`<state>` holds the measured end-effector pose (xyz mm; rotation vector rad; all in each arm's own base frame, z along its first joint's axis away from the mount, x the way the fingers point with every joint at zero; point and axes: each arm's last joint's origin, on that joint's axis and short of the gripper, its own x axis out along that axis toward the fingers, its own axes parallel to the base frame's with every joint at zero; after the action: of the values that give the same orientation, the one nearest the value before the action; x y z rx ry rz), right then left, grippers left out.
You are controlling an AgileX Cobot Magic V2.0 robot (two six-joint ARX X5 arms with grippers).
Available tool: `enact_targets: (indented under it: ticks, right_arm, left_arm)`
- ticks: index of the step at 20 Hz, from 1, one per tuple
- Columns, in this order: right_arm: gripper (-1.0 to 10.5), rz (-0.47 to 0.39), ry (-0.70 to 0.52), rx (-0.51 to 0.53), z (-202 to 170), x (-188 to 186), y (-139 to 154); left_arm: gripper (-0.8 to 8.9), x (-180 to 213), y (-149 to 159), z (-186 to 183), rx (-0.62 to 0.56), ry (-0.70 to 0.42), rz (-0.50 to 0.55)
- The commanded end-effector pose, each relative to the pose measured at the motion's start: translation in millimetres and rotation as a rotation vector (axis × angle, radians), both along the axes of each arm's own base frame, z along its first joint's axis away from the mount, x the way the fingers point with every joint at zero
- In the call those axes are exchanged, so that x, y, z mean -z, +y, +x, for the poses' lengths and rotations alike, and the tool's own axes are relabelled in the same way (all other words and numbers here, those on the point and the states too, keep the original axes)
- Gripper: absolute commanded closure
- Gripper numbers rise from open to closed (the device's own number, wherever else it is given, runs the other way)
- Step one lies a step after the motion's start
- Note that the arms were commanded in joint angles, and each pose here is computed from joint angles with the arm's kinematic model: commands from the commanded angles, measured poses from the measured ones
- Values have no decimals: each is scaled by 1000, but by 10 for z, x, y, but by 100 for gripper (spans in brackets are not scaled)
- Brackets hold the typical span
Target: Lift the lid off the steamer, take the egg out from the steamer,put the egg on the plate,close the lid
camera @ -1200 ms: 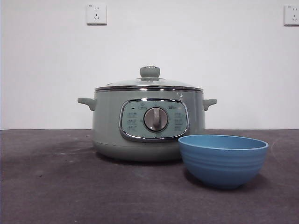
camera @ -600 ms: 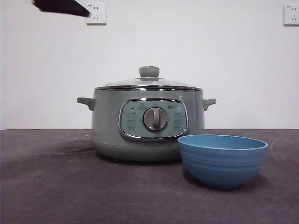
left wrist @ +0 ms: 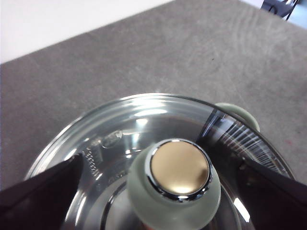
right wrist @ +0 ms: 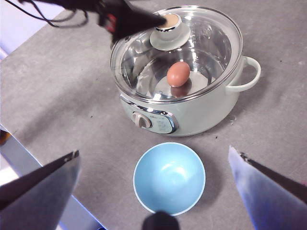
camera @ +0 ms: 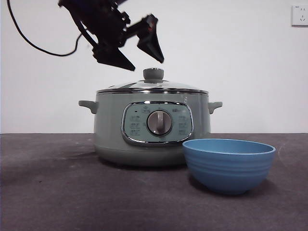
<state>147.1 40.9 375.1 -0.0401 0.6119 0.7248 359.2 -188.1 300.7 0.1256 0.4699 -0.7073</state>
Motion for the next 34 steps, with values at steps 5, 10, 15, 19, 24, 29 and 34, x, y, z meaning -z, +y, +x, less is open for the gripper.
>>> enact_targets:
  ticks: [5,10,15,19,24,29,34]
  right_arm:
    - [408,-3,-5,-1,0,-9,2]
    - [410,-2,-3,0,0,-8,2]
    - [410,1,-1,2,0,-8,2]
    - [410,1,-3,3,2,-10,2]
    - [410,2,-7,3,4,-13,3]
    - [410,2,-6,3,3,-12,3]
    - [411,2,-7,3,4,-13,3]
  left_arm:
    - [279,86,-204,24,12,-69,19]
    - [279,249,-303,56,5,-41,47]
    - [487,268,-301,58,-3,-31,55]
    - [816,296,-294,44,3,-1,70]
    - [822,274,-291,42,5,-3,66]
    - [822,4,-236,3,-4,-64,30]
    - [822,-449,-141,-114,-12,-137,-11]
